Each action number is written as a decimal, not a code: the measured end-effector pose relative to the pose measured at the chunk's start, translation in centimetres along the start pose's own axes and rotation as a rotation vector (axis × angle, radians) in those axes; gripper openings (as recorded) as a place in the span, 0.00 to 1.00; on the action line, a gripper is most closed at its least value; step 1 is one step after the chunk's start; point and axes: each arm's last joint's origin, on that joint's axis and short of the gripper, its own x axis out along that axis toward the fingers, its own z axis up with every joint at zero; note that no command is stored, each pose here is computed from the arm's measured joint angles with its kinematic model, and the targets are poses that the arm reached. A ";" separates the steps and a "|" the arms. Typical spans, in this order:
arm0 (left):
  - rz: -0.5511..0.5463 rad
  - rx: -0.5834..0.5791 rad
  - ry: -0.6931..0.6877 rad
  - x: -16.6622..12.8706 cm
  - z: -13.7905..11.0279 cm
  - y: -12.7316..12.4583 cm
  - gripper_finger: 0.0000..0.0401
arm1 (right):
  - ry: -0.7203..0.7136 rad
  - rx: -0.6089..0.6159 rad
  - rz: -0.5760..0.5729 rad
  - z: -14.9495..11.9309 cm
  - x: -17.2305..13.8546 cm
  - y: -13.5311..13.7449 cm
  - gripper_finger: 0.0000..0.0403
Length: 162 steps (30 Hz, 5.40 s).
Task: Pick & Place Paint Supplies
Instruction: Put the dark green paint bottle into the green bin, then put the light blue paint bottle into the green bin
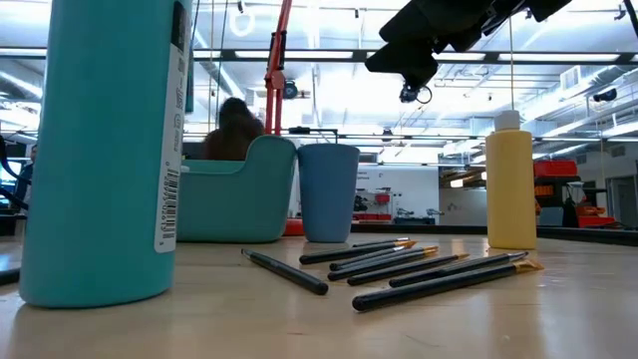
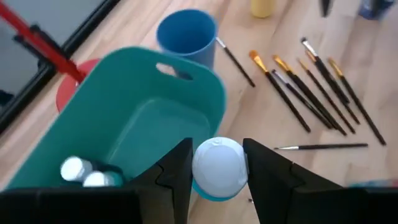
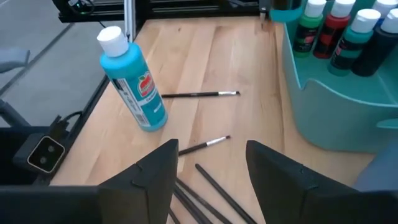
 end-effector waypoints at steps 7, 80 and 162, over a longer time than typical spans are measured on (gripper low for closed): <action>0.086 0.015 0.094 2.5 -3.5 1.1 0.33 | 0.002 0.005 0.000 0.0 0.0 0.0 0.49; 0.101 -0.094 0.079 7.7 -7.5 6.6 0.48 | -0.138 -0.244 0.050 1.3 -0.1 0.2 0.49; -0.320 -0.106 -0.243 6.3 -1.3 0.2 0.48 | -0.031 -0.179 0.370 -10.0 5.1 11.9 0.29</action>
